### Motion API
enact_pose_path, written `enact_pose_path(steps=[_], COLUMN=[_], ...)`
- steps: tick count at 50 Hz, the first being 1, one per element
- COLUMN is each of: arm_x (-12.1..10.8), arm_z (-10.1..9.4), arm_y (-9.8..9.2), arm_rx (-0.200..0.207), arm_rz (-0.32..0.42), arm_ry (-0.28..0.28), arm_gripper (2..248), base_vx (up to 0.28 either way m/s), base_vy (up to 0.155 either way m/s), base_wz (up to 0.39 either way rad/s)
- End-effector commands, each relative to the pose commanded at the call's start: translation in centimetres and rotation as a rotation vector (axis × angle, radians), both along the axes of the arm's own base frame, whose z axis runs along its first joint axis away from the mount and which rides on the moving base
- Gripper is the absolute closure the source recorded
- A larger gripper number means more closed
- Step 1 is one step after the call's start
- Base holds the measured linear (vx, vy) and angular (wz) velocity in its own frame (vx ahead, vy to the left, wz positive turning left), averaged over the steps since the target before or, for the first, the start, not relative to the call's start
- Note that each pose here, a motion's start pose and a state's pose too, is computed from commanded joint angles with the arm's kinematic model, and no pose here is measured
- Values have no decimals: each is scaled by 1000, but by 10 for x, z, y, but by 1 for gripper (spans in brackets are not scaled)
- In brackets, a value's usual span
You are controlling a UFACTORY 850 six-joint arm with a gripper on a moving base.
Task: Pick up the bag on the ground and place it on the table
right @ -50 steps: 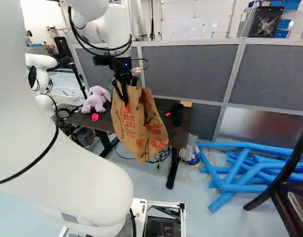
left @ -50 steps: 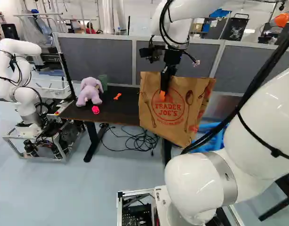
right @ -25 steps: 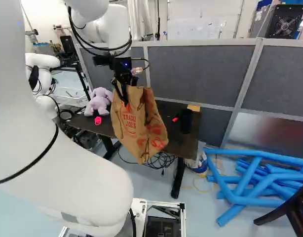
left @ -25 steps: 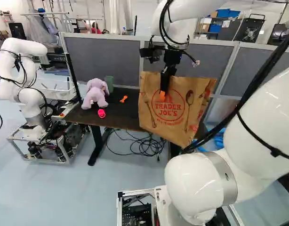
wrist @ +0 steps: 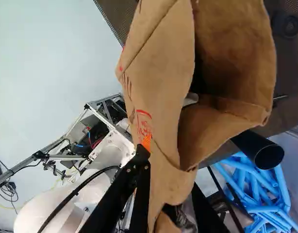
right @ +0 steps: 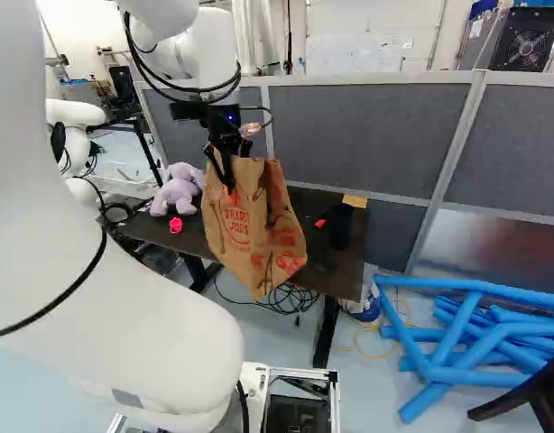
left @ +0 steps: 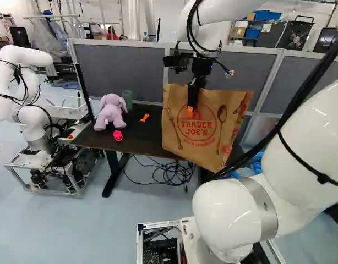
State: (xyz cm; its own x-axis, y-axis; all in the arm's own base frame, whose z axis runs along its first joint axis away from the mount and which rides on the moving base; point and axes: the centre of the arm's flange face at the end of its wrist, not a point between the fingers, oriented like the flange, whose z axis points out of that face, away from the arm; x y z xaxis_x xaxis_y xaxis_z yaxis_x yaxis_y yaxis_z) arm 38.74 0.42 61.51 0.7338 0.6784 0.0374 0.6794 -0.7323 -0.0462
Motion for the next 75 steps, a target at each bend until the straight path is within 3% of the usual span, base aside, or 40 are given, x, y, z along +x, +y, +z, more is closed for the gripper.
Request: enact_pose_path(steps=[40, 75], arm_x=[31, 72], arm_z=[1, 2], arm_y=[0, 2], arm_rx=[-2, -51], arm_rz=[1, 39], arm_ry=[7, 5], arm_gripper=[229, 229], base_vx=[10, 0], base_vy=[0, 0], base_wz=[-1, 0])
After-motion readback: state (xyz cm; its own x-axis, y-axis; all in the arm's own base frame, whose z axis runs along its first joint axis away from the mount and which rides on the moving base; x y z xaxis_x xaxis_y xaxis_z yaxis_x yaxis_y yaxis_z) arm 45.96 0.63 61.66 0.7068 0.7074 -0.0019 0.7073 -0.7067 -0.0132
